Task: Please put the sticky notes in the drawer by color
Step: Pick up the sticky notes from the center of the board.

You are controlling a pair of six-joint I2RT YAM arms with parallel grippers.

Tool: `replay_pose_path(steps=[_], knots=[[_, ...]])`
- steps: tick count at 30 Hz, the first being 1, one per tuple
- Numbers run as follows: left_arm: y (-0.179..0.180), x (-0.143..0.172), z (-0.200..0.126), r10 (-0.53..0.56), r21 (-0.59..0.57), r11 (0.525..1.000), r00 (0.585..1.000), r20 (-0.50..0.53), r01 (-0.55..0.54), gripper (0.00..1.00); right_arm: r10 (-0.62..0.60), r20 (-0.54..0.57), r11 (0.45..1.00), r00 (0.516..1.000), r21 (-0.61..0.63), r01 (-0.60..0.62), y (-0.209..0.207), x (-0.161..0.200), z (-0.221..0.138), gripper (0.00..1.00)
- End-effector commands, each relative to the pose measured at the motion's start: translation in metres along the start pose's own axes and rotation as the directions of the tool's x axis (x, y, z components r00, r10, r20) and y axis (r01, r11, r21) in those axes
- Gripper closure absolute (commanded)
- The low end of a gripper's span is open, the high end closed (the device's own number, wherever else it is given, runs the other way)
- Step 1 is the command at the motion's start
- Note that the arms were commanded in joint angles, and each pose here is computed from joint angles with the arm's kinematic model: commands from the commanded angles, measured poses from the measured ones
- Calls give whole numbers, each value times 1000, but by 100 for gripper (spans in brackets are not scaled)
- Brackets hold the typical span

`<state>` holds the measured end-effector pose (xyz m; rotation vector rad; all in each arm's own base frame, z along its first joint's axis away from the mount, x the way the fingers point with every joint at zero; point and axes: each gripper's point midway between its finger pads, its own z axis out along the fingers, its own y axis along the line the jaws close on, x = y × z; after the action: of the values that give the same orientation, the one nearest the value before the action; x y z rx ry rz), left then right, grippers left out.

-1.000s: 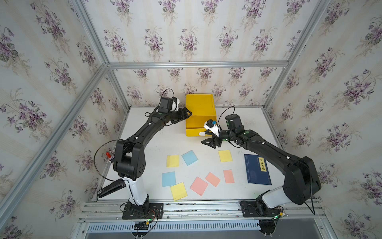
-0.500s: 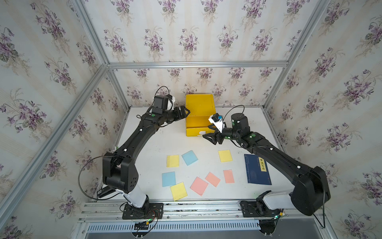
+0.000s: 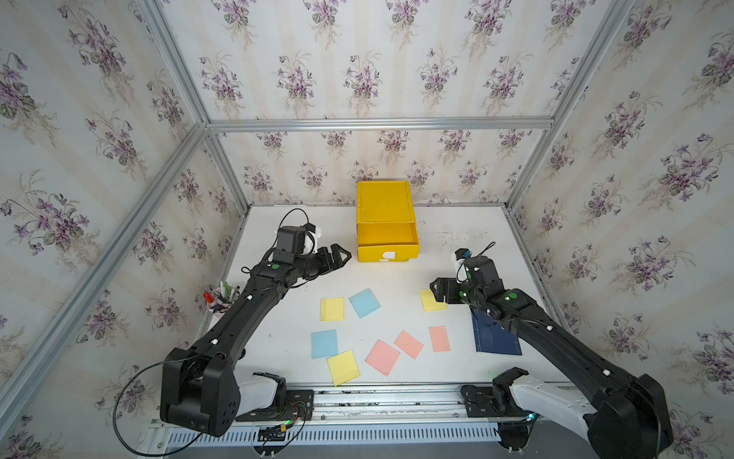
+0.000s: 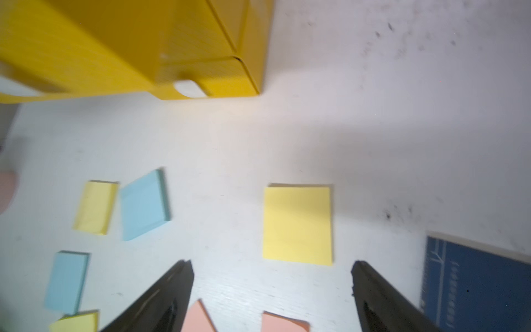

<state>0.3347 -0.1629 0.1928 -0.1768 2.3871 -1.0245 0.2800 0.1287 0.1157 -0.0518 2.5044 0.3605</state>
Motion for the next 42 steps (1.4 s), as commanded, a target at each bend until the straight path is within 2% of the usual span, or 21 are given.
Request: replay_pose_path(steps=[1,6,9,16,24,29,38,42], knots=[[-35,9,-2,0,230,973,999,-34,8,2,14,-61,997,998,72,-10,-13,10,15,7],[-23,25,-8,2,193,981,999,-39,6,2,-8,-148,1000,989,9,10,0,20,42,5],[-15,31,-10,7,160,987,999,-33,-1,2,-22,-192,999,981,26,27,-3,28,55,5],[-12,35,-7,2,171,985,999,-48,6,2,-90,-271,990,958,79,116,-6,36,75,4],[-12,33,-6,6,162,987,999,-45,1,2,-104,-326,981,940,121,150,-14,43,86,5],[-15,32,-2,5,178,984,999,-51,4,2,-119,-366,980,923,106,168,-11,48,93,10],[-13,32,-2,13,170,986,999,-48,-5,2,-110,-476,965,872,160,209,-27,80,97,14],[-13,33,-2,15,172,985,999,-48,-6,2,-89,-494,965,865,172,198,-29,87,98,17]])
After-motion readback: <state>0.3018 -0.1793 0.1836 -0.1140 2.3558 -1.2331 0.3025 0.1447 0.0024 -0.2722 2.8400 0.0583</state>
